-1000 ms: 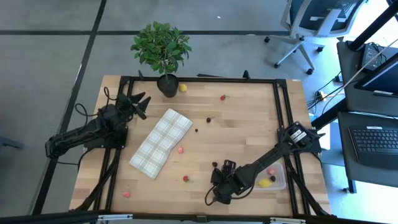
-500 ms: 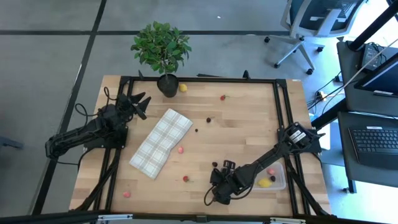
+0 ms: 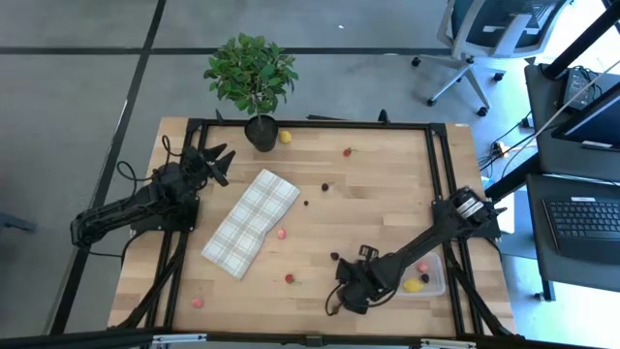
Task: Pick and placing Produce into tupperware
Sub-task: Put the bottom right strawberry into the transparent bin
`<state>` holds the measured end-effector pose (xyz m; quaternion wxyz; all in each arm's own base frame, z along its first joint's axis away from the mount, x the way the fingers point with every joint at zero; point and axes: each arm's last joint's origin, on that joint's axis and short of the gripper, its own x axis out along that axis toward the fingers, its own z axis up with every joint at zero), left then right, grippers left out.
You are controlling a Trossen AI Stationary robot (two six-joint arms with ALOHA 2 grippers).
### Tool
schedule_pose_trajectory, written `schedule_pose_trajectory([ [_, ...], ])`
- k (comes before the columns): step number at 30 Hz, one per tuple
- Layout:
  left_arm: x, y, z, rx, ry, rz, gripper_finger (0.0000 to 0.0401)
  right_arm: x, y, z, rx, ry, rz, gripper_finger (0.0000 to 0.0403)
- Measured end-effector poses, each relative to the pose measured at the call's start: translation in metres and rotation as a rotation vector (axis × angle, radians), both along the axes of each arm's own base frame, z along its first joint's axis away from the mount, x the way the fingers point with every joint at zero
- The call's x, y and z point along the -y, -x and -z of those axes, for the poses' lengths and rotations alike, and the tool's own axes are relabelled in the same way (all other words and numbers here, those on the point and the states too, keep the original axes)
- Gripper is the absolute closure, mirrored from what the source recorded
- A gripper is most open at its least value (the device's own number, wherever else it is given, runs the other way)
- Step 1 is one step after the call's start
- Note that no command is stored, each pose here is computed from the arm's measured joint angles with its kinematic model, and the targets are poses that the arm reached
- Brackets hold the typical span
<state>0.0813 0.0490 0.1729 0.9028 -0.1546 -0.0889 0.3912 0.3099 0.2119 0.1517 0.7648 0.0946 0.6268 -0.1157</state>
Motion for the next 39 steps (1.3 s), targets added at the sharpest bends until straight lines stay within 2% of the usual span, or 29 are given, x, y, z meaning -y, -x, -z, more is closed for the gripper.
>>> schedule_pose_trajectory([
  [5,0.000,0.000,0.000,0.001,0.001,0.000,0.0176,0.014,0.020,-0.047,-0.009,-0.014,0.142,0.0281],
  [9,0.000,0.000,0.000,0.002,0.001,0.000,0.0176,0.024,0.041,-0.085,0.013,-0.068,0.266,0.0281],
  [12,0.000,0.000,0.000,0.001,0.001,0.001,0.0176,0.029,0.063,-0.101,-0.043,-0.066,0.371,0.0281],
  [16,0.000,0.000,0.000,0.001,0.001,0.001,0.0176,0.029,0.091,-0.115,-0.113,-0.047,0.593,0.0281],
  [20,0.000,0.000,0.000,0.001,0.001,0.002,0.0176,0.022,0.106,-0.109,-0.157,-0.078,0.727,0.0277],
  [24,0.000,0.000,0.000,0.001,0.001,0.002,0.0176,0.015,0.111,-0.082,-0.137,-0.119,0.793,0.0274],
  [27,0.000,0.000,0.000,0.001,0.001,0.003,0.0176,0.014,0.112,-0.056,-0.117,-0.167,0.797,0.0278],
  [31,0.000,0.000,0.000,0.001,0.001,0.003,0.0176,0.020,0.117,-0.033,-0.116,-0.168,0.818,0.0275],
  [35,0.000,0.000,0.000,0.001,0.001,0.003,0.0176,0.026,0.123,-0.021,-0.134,-0.125,0.822,0.0265],
  [39,0.000,0.000,0.000,0.001,0.001,0.003,0.0176,0.025,0.124,-0.021,-0.154,-0.139,0.818,0.0251],
])
